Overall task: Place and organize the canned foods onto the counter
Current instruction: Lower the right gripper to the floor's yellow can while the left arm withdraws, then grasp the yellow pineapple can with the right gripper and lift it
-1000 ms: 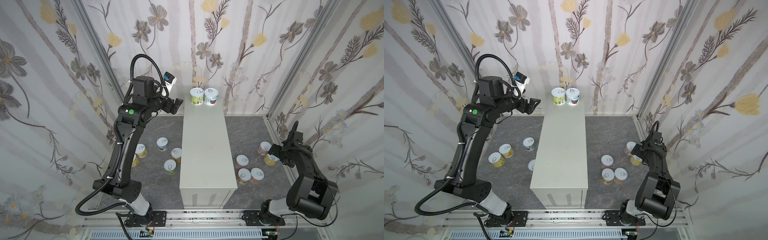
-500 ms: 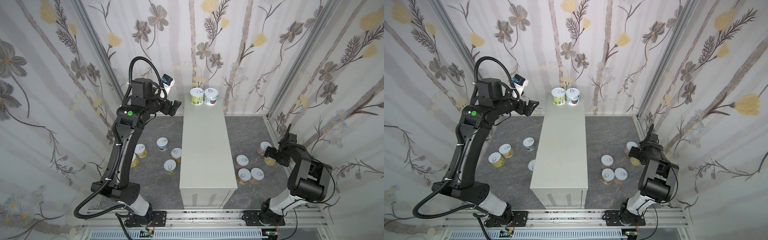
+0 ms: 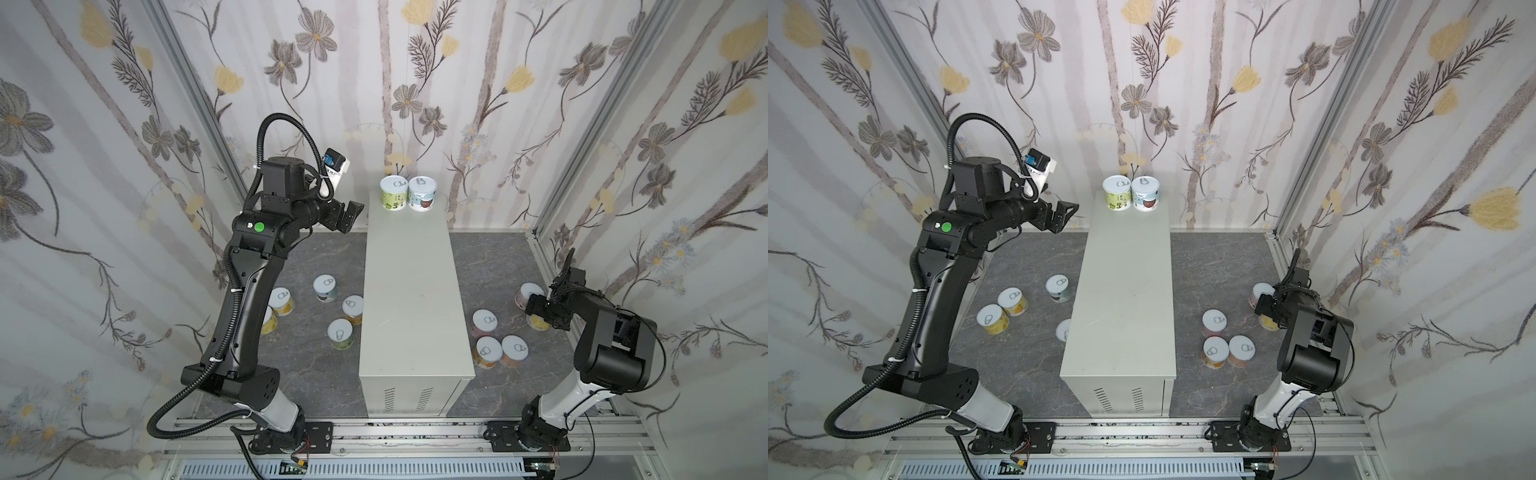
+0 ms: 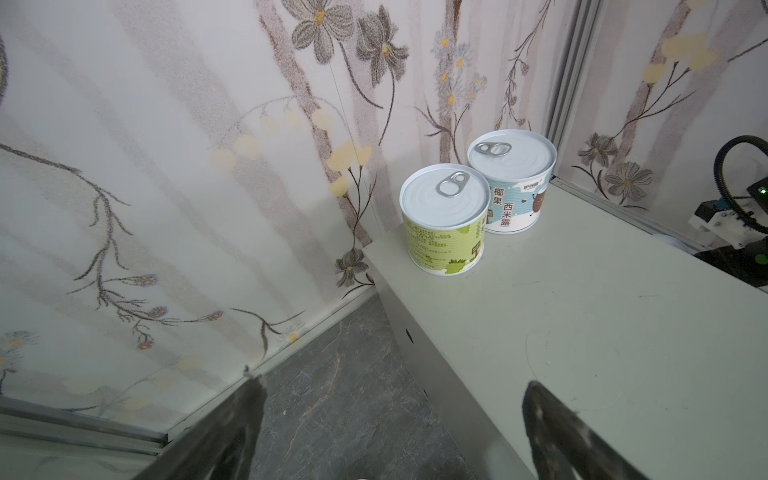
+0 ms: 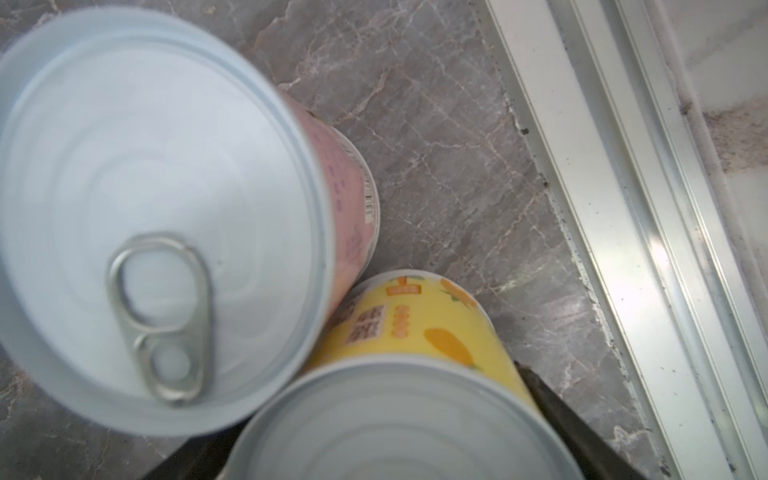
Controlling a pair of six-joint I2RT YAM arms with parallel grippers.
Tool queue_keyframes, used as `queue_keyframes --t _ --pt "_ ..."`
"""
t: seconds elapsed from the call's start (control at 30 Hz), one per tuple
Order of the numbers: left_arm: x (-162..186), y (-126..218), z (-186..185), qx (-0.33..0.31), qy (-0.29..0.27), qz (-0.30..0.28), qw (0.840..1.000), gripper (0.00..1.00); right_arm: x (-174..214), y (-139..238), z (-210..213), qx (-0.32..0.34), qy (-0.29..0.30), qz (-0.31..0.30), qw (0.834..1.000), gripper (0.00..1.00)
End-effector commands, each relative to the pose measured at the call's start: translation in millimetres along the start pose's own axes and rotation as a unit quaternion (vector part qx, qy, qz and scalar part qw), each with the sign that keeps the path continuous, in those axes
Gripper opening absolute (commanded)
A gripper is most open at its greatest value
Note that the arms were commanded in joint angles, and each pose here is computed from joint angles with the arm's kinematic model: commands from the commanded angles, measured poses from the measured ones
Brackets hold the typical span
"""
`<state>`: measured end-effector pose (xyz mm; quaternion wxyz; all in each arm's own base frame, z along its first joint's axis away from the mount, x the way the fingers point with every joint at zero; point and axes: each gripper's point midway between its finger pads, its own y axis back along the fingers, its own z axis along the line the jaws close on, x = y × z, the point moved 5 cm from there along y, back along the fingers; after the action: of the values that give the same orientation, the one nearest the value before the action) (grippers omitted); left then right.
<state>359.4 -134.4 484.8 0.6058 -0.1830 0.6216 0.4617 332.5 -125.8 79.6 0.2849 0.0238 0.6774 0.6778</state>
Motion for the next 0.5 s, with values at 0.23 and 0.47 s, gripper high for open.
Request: queue_keyframes --t 0.23,0.47 --pt "2 0 -2 0.008 0.007 0.004 1.000 0.97 -5 3 4 0.008 0.017 -0.010 1.000 0.61" --pt "1 7 -3 0.005 0.001 0.003 1.000 0.97 0 38 37 -0.004 0.034 -0.013 0.999 0.44"
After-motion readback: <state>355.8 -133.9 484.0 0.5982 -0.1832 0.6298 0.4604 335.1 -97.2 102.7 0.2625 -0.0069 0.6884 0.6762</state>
